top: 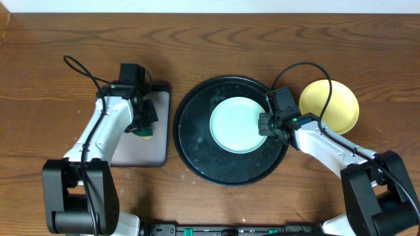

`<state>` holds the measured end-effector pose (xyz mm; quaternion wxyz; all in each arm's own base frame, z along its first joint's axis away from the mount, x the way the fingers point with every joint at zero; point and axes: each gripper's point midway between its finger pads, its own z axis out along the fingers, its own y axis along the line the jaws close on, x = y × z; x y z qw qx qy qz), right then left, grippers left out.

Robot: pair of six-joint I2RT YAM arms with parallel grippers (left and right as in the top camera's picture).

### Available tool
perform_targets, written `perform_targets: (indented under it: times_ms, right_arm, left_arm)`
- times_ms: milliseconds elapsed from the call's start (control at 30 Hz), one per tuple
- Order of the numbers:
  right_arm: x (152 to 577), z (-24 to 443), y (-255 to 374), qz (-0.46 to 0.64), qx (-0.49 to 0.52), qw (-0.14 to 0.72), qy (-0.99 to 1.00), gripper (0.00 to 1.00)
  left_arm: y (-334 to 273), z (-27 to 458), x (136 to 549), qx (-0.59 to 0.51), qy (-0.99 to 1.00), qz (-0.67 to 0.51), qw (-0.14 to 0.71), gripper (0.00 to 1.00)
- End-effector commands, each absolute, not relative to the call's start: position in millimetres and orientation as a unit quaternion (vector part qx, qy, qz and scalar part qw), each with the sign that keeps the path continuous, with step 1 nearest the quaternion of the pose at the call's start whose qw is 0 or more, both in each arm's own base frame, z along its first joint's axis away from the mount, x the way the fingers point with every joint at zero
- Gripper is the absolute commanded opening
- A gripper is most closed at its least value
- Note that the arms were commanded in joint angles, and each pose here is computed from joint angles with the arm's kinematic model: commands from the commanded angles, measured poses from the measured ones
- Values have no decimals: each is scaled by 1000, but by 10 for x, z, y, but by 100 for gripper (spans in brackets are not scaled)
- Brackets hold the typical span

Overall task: Clean dirty plates on tray and stack at the side
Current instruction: 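Carry the sponge with the left gripper back to the dark dish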

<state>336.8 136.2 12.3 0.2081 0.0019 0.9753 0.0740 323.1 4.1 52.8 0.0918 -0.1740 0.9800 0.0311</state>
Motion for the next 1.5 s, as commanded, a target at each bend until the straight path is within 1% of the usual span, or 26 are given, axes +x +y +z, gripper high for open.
perform_targets:
  times_ms: [0,67,100,167,200,567,900,967,1033,1233,1467]
  right_arm:
    - [3311,77,1423,86,-4,196,977,1]
    - [3311,77,1423,86,-4,196,977,1]
    - [3311,77,1423,86,-4,196,977,2]
    - [3312,77,1424,86,-4,196,977,2]
    - [3312,77,1424,86,-4,196,977,2]
    - [3311,77,1423,86,-4,196,977,2]
    - [3311,77,1423,86,-4,196,977,2]
    - [3311,77,1423,86,-4,196,977,2]
    - [3311,77,1423,86,-4,196,977,2]
    - [3311,77,1423,86,-4,196,977,2]
    - [3312,77,1421,86,-4,196,977,3]
  left_arm:
    - [91,350,3155,-173,980,44,91,8]
    - [92,291,3132,-173,980,44,92,9]
    - [93,265,3112,-173,980,44,90,21]
    - [94,232,3084,-173,980,44,88,33]
    - [95,221,3072,-173,980,45,86,37]
    - [91,261,3142,-174,979,42,97,37]
    - [97,73,2964,-172,981,46,80,38]
    - [100,-2,2912,-172,981,46,78,36]
    - [99,-18,2892,-172,981,47,76,8]
    - [94,127,2997,-173,979,41,98,7]
    - [84,732,3108,-176,967,22,180,7]
